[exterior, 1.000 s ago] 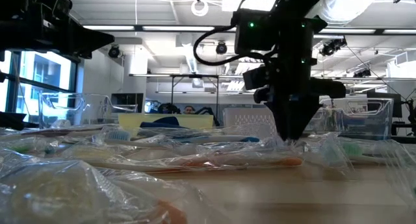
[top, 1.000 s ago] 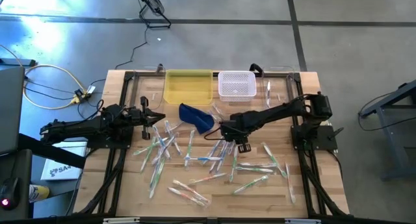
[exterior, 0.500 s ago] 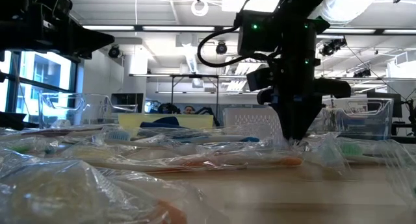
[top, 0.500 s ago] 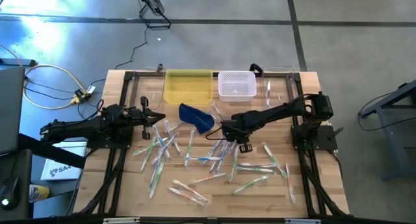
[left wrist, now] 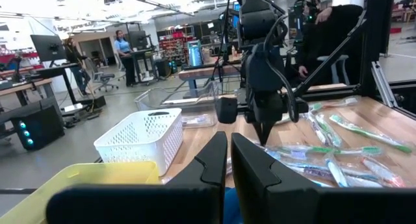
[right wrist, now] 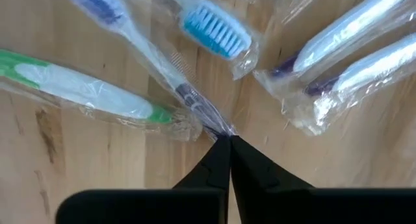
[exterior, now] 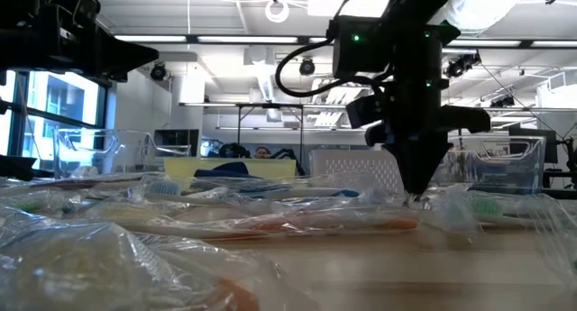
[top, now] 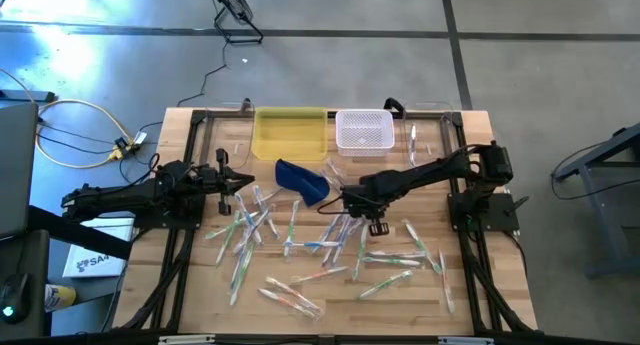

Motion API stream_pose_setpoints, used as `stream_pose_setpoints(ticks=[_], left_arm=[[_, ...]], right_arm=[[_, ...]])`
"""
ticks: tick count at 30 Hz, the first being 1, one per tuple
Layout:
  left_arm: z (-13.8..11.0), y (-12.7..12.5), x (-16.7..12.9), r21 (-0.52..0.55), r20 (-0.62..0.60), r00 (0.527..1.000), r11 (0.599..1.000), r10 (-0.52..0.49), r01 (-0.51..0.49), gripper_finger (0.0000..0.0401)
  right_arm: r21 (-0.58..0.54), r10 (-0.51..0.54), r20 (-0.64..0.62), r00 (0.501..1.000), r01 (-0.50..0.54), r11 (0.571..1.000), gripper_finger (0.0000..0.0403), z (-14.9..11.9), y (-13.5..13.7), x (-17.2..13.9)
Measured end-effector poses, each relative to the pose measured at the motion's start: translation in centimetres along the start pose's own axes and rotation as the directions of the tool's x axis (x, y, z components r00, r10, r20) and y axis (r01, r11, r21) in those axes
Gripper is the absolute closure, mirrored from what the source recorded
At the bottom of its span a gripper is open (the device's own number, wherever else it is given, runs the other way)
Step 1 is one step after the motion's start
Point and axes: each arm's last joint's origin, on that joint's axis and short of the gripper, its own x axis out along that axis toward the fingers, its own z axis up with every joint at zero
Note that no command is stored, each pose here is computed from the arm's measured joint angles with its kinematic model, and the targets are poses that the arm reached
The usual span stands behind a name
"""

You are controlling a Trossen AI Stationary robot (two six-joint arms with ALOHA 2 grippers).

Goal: Pick & Place Toothbrushes
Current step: Put the violet toothbrush into the right transparent bin

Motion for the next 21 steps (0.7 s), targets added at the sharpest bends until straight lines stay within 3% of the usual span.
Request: stream_pose_setpoints(ticks=[17, 21], left_arm=[[0.0, 0.0, 0.0, 0.0, -0.004, 1.0, 1.0, -0.001, 0.001, 0.0384], [0.0, 0.0, 0.0, 0.0, -0.003, 1.0, 1.0, -0.001, 0.001, 0.0384]], right_arm=[[0.05, -0.045, 0.14, 0.989, 0.039, 0.998, 0.04, -1.3, -0.2, -5.1], [0.109, -0.077, 0.193, 0.978, 0.056, 0.992, 0.04, -1.7, -0.3, -6.7]])
